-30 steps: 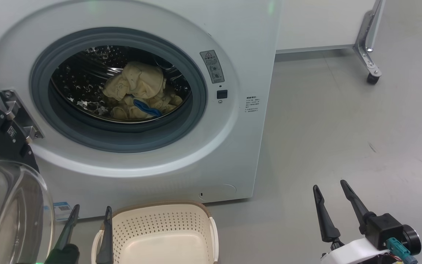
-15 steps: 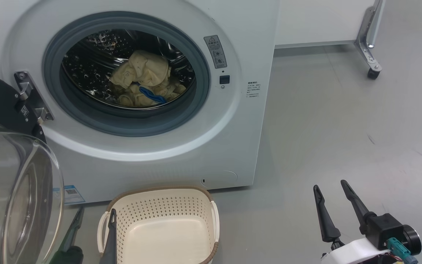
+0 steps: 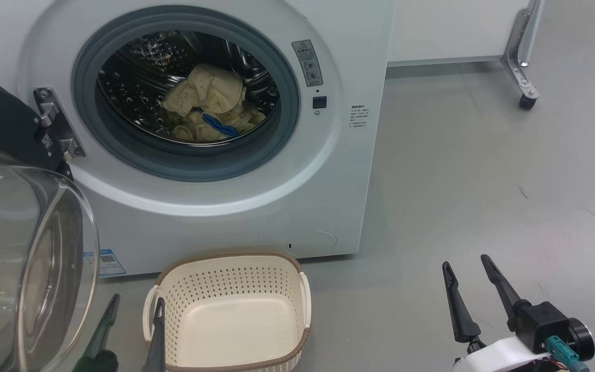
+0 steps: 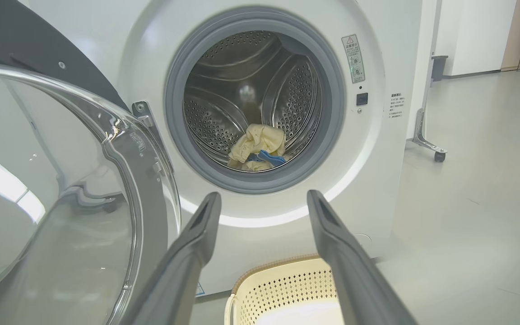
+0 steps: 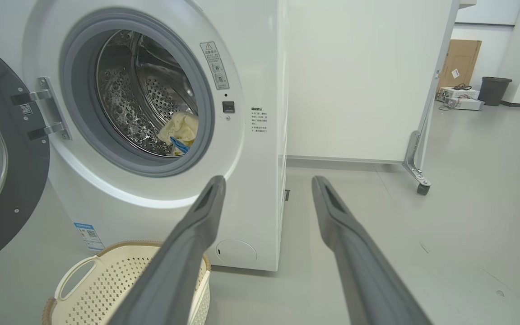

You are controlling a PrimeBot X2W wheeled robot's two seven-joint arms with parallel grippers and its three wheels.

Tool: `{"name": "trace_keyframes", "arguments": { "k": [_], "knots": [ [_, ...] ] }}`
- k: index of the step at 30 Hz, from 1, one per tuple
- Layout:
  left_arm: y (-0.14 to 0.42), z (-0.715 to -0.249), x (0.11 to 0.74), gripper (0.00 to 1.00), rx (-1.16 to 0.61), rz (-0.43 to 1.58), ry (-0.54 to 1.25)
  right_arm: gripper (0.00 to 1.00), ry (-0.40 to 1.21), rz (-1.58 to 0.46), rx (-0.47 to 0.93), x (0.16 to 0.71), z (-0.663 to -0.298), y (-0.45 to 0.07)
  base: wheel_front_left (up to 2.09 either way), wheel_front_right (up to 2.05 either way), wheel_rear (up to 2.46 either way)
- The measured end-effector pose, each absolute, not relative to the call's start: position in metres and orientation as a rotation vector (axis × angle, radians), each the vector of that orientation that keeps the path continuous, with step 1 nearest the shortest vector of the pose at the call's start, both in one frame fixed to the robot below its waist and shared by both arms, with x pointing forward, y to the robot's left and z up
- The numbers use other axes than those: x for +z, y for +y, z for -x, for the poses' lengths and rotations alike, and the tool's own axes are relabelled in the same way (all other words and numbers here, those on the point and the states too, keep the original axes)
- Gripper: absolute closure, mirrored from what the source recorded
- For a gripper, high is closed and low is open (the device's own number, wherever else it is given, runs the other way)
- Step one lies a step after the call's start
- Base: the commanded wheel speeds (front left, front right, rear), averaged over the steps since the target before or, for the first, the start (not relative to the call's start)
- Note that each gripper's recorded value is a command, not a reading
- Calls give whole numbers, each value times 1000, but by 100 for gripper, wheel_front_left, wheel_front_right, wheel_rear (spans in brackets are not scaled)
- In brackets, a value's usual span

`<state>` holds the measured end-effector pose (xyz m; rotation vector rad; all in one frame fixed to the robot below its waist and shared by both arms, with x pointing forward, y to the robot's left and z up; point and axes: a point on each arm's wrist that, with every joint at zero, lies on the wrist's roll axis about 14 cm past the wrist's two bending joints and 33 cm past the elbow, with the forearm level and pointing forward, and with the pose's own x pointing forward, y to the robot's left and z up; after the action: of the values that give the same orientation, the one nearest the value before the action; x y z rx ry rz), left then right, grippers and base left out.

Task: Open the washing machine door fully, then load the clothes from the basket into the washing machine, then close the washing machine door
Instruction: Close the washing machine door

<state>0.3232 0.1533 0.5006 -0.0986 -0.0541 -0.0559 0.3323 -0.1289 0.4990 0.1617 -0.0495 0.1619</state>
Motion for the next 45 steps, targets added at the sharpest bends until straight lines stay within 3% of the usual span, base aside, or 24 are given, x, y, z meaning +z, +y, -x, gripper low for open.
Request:
{"name": "trace_keyframes", "arguments": {
  "k": [45],
  "knots": [
    [159, -314, 502, 0, -38, 94, -62, 0, -33, -157, 181, 495, -335, -122, -1, 1, 0]
  ]
}}
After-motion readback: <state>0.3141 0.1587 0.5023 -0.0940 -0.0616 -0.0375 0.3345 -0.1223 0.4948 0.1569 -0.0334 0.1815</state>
